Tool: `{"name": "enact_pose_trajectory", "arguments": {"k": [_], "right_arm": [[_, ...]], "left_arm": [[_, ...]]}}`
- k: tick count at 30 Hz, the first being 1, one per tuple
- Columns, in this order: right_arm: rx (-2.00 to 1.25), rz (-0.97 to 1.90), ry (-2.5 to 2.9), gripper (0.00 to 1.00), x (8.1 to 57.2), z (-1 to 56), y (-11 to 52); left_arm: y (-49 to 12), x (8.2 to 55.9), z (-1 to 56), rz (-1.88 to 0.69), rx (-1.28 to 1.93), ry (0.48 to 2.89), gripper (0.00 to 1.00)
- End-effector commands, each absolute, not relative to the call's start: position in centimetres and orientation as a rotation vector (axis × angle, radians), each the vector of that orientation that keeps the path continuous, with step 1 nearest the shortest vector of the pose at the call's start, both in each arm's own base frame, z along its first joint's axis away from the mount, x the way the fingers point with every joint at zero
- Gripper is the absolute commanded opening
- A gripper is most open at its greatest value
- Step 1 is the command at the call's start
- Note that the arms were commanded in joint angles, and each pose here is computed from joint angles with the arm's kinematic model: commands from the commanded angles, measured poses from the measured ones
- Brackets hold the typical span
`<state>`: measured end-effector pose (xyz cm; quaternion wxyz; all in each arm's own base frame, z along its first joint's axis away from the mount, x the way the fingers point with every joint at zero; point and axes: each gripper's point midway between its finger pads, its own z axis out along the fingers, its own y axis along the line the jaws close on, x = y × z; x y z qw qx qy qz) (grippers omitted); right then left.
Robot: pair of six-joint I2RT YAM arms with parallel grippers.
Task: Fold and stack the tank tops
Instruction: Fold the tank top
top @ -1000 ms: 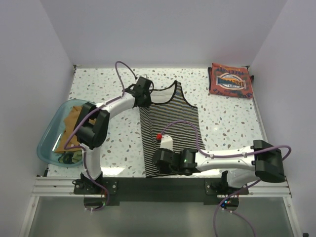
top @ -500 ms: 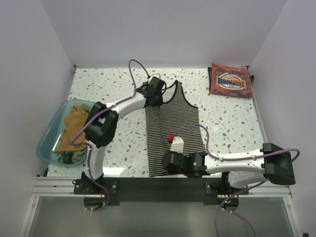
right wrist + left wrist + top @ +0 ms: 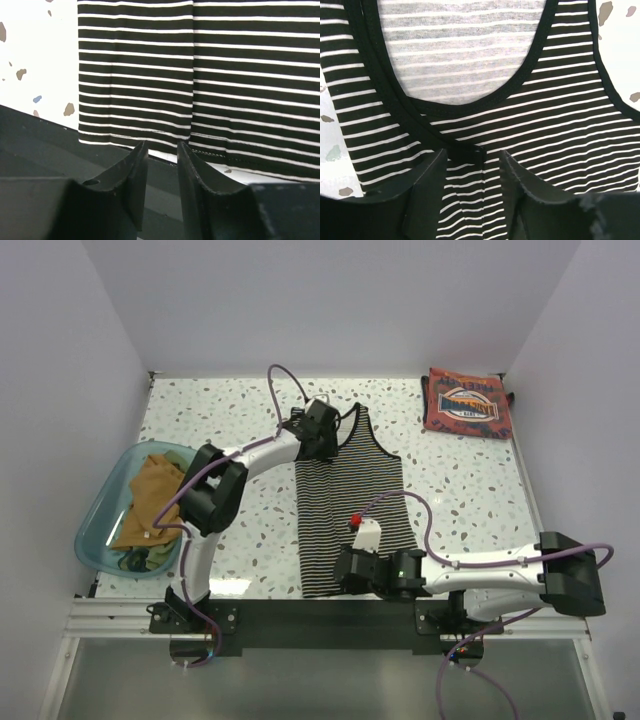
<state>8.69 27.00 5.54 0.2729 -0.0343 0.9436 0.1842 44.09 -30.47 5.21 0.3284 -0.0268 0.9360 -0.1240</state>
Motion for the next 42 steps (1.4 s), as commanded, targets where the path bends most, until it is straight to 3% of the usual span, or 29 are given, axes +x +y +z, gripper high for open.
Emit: {"name": "enact_pose_trajectory", "arguments": {"k": [1,4,7,10,11,14,17,25,33,36,42], "right_arm": [[-0.041,0.475,2.477,0.35,9.6,7.4,26.4],[-0.039,0.424,2.448,0.36,10.1,8.4,25.8],[-0.069,0.408,2.427,0.34,10.5,8.6,26.3],[-0.143,0.414,2.409,0.33,10.8,8.9,28.2],[-0.171,0.400,2.417,0.32,10.8,8.5,29.2],[-0.254,0.357,2.426,0.31,11.0,7.8,31.0],[-0.311,0.366,2.443,0.31,10.9,7.3,32.7],[-0.398,0.476,2.496,0.30,10.3,3.5,37.5],[-0.387,0.636,2.534,0.30,12.5,2.3,42.5],[-0.402,0.742,2.515,0.31,13.9,3.0,45.3],[-0.426,0.818,2.429,0.38,18.4,7.1,48.0]], "left_arm": [[-30.4,45.6,11.1,-0.355,-0.080,2.293,0.57],[-28.8,45.8,12.1,-0.310,-0.124,2.254,0.63],[-26.6,45.5,12.7,-0.293,-0.228,2.250,0.58],[-25.5,44.9,11.2,-0.299,-0.277,2.288,0.35],[-25.5,44.7,10.7,-0.301,-0.267,2.306,0.24],[-25.2,44.3,8.6,-0.270,-0.268,2.355,0.06],[-24.7,44.3,6.6,-0.256,-0.277,2.392,0.03],[-21.9,45.7,1.6,-0.191,-0.325,2.484,0.02],[-19.3,49.2,0.6,-0.183,-0.362,2.473,0.04],[-19.0,51.8,1.7,-0.240,-0.342,2.435,0.08],[-18.4,56.4,6.6,-0.342,-0.262,2.323,0.35]]}}
